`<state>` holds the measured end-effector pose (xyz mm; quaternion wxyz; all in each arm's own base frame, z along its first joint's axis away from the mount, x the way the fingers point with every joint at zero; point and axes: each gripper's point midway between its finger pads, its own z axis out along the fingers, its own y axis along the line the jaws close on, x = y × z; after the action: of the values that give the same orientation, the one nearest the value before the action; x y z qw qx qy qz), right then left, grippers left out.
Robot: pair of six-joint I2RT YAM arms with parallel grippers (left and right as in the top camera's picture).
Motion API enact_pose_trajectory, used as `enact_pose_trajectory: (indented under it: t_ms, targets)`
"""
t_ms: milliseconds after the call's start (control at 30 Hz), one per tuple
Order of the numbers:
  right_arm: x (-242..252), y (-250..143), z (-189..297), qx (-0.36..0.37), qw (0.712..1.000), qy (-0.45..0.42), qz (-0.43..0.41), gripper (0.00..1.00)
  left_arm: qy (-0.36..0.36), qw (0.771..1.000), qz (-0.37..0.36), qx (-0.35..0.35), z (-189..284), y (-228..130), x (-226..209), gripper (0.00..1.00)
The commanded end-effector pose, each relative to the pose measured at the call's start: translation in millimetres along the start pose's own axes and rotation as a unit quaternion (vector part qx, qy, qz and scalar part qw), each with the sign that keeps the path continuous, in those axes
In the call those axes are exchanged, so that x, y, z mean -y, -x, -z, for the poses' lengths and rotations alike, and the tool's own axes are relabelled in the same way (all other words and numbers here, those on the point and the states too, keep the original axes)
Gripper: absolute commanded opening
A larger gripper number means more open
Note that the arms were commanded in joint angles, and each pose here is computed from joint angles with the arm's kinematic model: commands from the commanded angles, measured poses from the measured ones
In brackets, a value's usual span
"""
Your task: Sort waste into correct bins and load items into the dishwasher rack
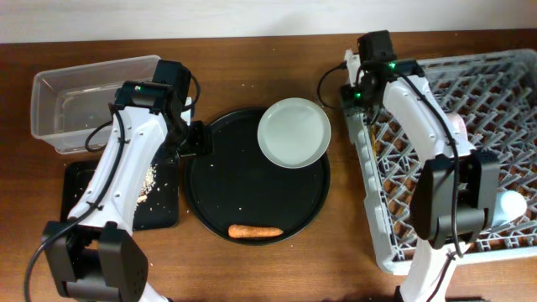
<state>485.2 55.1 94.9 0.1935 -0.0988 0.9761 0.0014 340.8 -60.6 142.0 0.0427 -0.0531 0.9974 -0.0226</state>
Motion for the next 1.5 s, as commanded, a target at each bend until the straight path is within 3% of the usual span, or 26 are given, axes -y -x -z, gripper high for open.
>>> enact_pose_trajectory:
  t_ms: [0, 33, 100, 233, 400, 467, 533, 633, 733, 967, 1000, 1033, 1133, 1233, 1367, 1467]
  targets:
    - [29.3, -5.3, 1.0, -0.009, 0.999, -0.009, -0.050, 0.04, -0.010, 1.000, 0.004, 0.008, 6.8, 0.9, 2.2, 0.84]
    - [8.7, -7.7, 2.5, -0.014, 0.998, 0.046, -0.036, 0.05, -0.010, 1.000, 0.004, 0.008, 6.8, 1.0, 2.2, 0.84]
    - [-3.7, -21.6, 4.7, -0.044, 0.996, 0.067, -0.036, 0.05, -0.010, 1.000, 0.004, 0.008, 6.8, 0.9, 2.2, 0.84]
    - [-15.1, -72.8, 15.8, -0.152, 0.985, 0.077, -0.040, 0.05, -0.010, 1.000, 0.004, 0.008, 6.8, 1.0, 2.2, 0.84]
    - [-9.6, -84.9, 20.4, -0.179, 0.980, 0.051, -0.074, 0.09, -0.010, 1.000, 0.004, 0.010, 6.8, 1.7, 2.3, 0.84]
    - [-28.6, -74.3, 25.4, -0.158, 0.980, 0.098, -0.076, 0.19, -0.010, 1.000, 0.004, 0.010, 6.8, 1.8, 2.3, 0.84]
    - [-45.3, -59.6, 25.0, -0.130, 0.980, 0.136, -0.072, 0.41, -0.011, 1.000, 0.004, 0.012, 6.8, 2.7, 2.6, 0.84]
    - [-67.4, -35.0, 16.0, -0.081, 0.986, 0.142, -0.039, 0.53, -0.011, 1.000, 0.004, 0.012, 6.8, 2.7, 2.6, 0.84]
    - [-70.3, -17.5, 5.6, -0.045, 0.993, 0.109, -0.016, 0.55, -0.011, 1.000, 0.004, 0.011, 6.8, 2.5, 2.6, 0.84]
    - [-68.3, -28.8, -34.6, -0.076, 0.992, 0.097, -0.034, 0.53, -0.011, 1.000, 0.004, 0.012, 6.8, 2.6, 2.6, 0.84]
    - [-72.5, -33.2, -41.5, -0.086, 0.990, 0.108, -0.035, 0.41, -0.011, 1.000, 0.004, 0.012, 6.8, 2.6, 2.6, 0.84]
    - [-74.4, -35.1, -44.3, -0.090, 0.989, 0.111, -0.035, 0.23, -0.011, 1.000, 0.004, 0.012, 6.8, 2.6, 2.5, 0.84]
    - [-78.8, -38.4, -43.1, -0.097, 0.988, 0.118, -0.034, 0.04, -0.011, 1.000, 0.004, 0.012, 6.9, 2.6, 2.6, 0.84]
    - [-77.4, -45.5, -37.9, -0.112, 0.986, 0.117, -0.036, 0.04, -0.011, 1.000, 0.004, 0.011, 6.8, 2.3, 2.5, 0.84]
    - [-57.5, -11.3, 29.4, -0.034, 0.997, 0.070, -0.028, 0.04, -0.010, 1.000, 0.003, 0.010, 6.8, 1.8, 2.3, 0.84]
    - [11.2, 19.1, 133.4, 0.090, 0.988, -0.118, -0.036, 0.04, -0.010, 1.000, 0.004, 0.010, 6.8, 1.7, 2.3, 0.84]
